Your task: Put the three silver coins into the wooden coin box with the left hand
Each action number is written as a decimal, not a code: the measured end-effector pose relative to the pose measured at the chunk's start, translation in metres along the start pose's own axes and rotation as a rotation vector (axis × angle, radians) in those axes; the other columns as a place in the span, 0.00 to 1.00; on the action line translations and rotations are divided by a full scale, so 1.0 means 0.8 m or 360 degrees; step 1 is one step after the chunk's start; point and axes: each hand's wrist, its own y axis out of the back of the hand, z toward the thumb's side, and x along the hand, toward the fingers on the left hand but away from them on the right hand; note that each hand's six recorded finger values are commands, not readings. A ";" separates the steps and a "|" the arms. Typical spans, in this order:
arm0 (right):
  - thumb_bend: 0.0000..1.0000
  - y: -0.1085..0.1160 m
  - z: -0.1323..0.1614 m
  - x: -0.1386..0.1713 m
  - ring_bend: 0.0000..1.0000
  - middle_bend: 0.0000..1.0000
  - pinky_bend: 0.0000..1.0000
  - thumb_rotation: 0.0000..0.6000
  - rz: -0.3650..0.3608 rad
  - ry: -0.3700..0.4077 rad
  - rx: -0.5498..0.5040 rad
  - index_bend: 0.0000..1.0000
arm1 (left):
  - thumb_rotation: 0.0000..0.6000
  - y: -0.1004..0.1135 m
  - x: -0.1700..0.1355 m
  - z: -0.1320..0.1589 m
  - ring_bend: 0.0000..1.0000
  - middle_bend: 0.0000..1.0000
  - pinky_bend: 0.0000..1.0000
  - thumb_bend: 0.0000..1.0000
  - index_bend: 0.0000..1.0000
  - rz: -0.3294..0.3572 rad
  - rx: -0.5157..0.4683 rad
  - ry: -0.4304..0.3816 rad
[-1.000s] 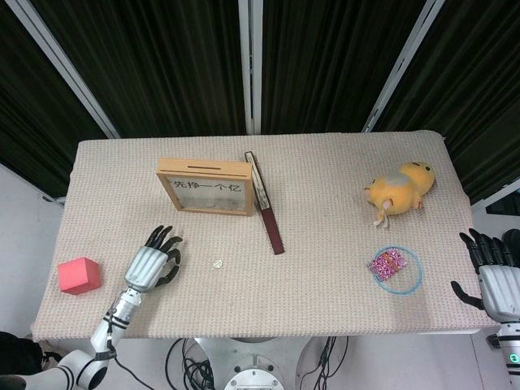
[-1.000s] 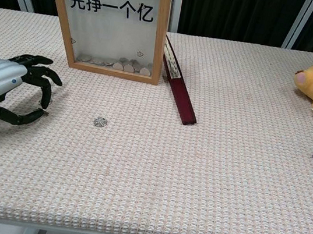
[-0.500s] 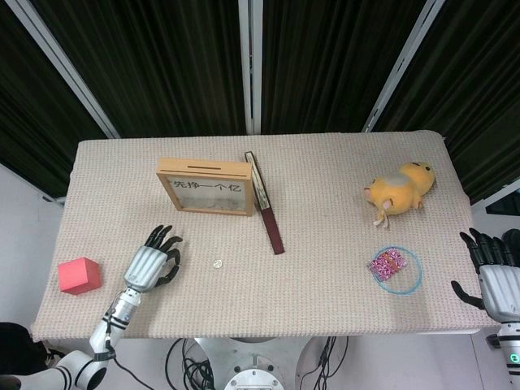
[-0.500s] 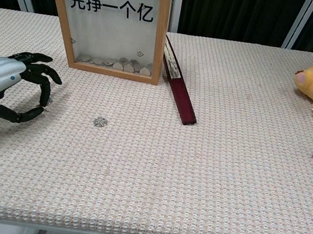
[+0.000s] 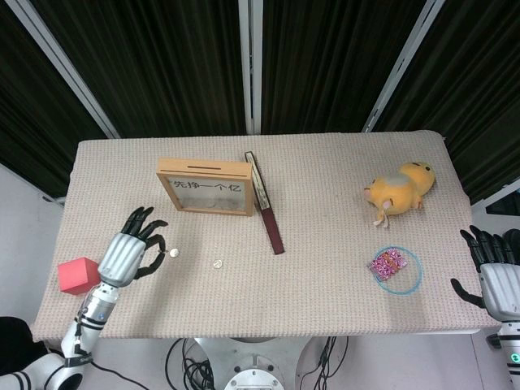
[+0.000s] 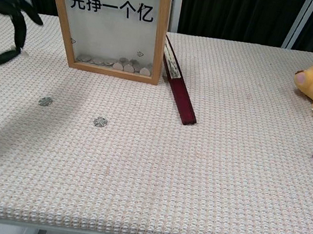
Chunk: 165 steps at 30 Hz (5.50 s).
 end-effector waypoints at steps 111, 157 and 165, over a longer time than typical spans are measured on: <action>0.21 0.001 0.012 0.000 0.00 0.00 0.00 1.00 0.0009 0.0018 -0.0014 0.00 | 1.00 -0.035 -0.005 0.023 0.05 0.26 0.03 0.23 0.30 -0.0056 0.0174 -0.0111; 0.22 -0.004 -0.002 -0.003 0.00 0.00 0.00 1.00 0.0058 -0.0039 0.0000 0.00 | 1.00 -0.157 0.005 -0.042 0.05 0.25 0.01 0.31 0.44 -0.0285 0.0147 0.0223; 0.22 -0.007 0.000 -0.004 0.00 0.00 0.00 1.00 0.0071 -0.0033 -0.0001 0.00 | 1.00 -0.158 0.005 -0.043 0.05 0.24 0.01 0.31 0.43 -0.0294 0.0146 0.0231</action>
